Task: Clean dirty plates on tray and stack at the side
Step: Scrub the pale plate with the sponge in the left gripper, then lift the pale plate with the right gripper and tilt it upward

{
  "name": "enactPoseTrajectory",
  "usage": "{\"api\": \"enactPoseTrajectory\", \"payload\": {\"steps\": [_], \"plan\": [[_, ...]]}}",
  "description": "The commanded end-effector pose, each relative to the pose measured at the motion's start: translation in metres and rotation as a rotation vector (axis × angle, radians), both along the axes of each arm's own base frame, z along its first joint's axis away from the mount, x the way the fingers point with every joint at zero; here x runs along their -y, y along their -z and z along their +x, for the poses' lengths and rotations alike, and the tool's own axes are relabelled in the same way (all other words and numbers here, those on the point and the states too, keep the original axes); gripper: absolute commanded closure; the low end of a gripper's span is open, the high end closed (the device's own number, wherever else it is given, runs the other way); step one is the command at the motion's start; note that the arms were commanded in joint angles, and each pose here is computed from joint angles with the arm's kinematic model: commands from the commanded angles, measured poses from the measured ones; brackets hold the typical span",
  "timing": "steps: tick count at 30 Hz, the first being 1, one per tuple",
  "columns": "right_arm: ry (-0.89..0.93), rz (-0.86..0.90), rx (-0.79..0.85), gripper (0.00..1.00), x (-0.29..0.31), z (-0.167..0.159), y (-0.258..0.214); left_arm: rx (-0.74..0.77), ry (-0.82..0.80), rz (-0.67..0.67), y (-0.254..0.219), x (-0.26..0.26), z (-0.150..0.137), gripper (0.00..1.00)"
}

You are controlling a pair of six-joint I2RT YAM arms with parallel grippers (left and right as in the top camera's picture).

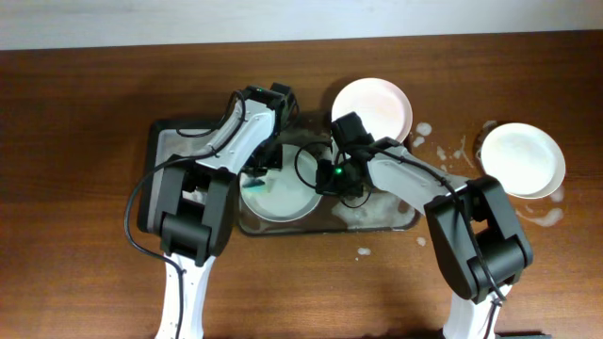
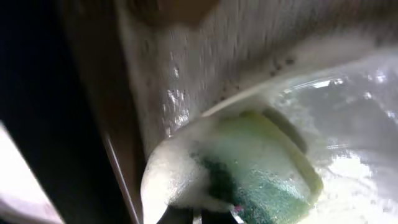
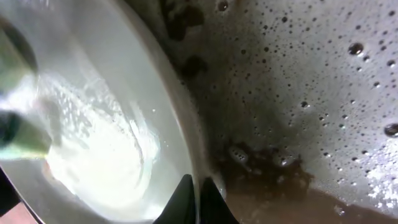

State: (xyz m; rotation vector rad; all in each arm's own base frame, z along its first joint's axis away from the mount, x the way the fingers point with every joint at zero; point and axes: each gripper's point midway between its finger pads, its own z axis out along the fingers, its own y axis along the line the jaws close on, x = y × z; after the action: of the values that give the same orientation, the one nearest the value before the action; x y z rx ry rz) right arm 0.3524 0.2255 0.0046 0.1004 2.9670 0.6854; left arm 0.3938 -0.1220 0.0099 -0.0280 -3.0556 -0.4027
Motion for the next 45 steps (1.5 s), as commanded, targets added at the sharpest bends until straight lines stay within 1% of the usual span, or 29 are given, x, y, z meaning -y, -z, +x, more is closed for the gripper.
{"api": "enactPoseTrajectory", "payload": {"steps": [1,3,6,9,13,17,18,20,23,24,26,28,31,33,35,37,38,42,43,45], "plan": [[0.005,-0.074,-0.047,0.96,0.016,-0.011,0.02,0.139,-0.114,0.136,0.017,-0.032,0.028,0.99],[0.006,-0.077,-0.047,0.96,0.017,-0.011,0.02,0.158,-0.113,0.095,0.02,-0.02,0.032,1.0],[0.006,-0.077,-0.046,0.96,0.017,-0.011,0.02,0.184,-0.12,0.087,0.017,-0.01,0.035,1.0],[0.006,-0.077,-0.046,0.96,0.017,-0.011,0.02,0.263,-0.092,0.089,-0.012,0.003,0.048,1.0],[0.006,-0.078,-0.047,0.96,0.017,-0.011,0.02,0.457,-0.078,0.209,-0.078,-0.009,0.067,1.0],[0.006,-0.078,-0.047,0.96,0.017,-0.011,0.02,0.558,-0.087,0.336,-0.114,-0.032,0.073,1.0],[0.006,-0.077,-0.047,0.96,0.017,-0.011,0.02,0.567,-0.089,0.341,-0.117,-0.033,0.073,0.99],[0.004,-0.07,-0.042,0.96,0.015,-0.01,0.017,0.556,-0.092,0.294,-0.118,-0.028,0.071,1.0],[-0.038,-0.083,0.05,0.96,0.017,0.001,-0.017,0.396,-0.048,0.057,-0.092,0.006,0.055,0.99],[-0.02,-0.132,0.104,0.96,0.027,0.006,-0.038,0.345,-0.043,-0.032,-0.085,0.018,0.049,1.0],[0.02,-0.203,0.169,0.96,0.047,0.011,-0.068,0.313,-0.051,-0.094,-0.082,0.025,0.045,0.99],[0.099,-0.305,0.274,0.96,0.085,0.014,-0.116,0.285,-0.038,-0.143,-0.079,0.033,0.042,0.99],[0.207,-0.458,0.447,0.96,0.133,0.011,-0.177,0.268,-0.039,-0.177,-0.078,0.039,0.039,1.0],[0.302,-0.605,0.579,0.96,0.166,0.001,-0.221,0.252,-0.039,-0.218,-0.077,0.046,0.037,1.0],[0.365,-0.708,0.672,0.96,0.183,-0.009,-0.251,0.245,-0.039,-0.238,-0.077,0.049,0.036,0.99],[0.393,-0.823,0.761,0.96,0.191,-0.019,-0.277,0.243,-0.039,-0.243,-0.077,0.05,0.036,0.99],[0.408,-0.909,0.804,0.96,0.195,-0.025,-0.289,0.238,-0.039,-0.247,-0.077,0.051,0.035,0.99],[0.316,-1.204,0.927,0.96,0.181,-0.041,-0.318,0.229,-0.028,-0.265,-0.076,0.054,0.034,0.99],[0.295,-1.258,0.956,0.96,0.175,-0.044,-0.324,0.231,-0.028,-0.266,-0.076,0.054,0.034,1.0],[0.268,-1.3,1.017,0.96,0.159,-0.051,-0.333,0.236,-0.028,-0.268,-0.077,0.055,0.035,1.0]]}}
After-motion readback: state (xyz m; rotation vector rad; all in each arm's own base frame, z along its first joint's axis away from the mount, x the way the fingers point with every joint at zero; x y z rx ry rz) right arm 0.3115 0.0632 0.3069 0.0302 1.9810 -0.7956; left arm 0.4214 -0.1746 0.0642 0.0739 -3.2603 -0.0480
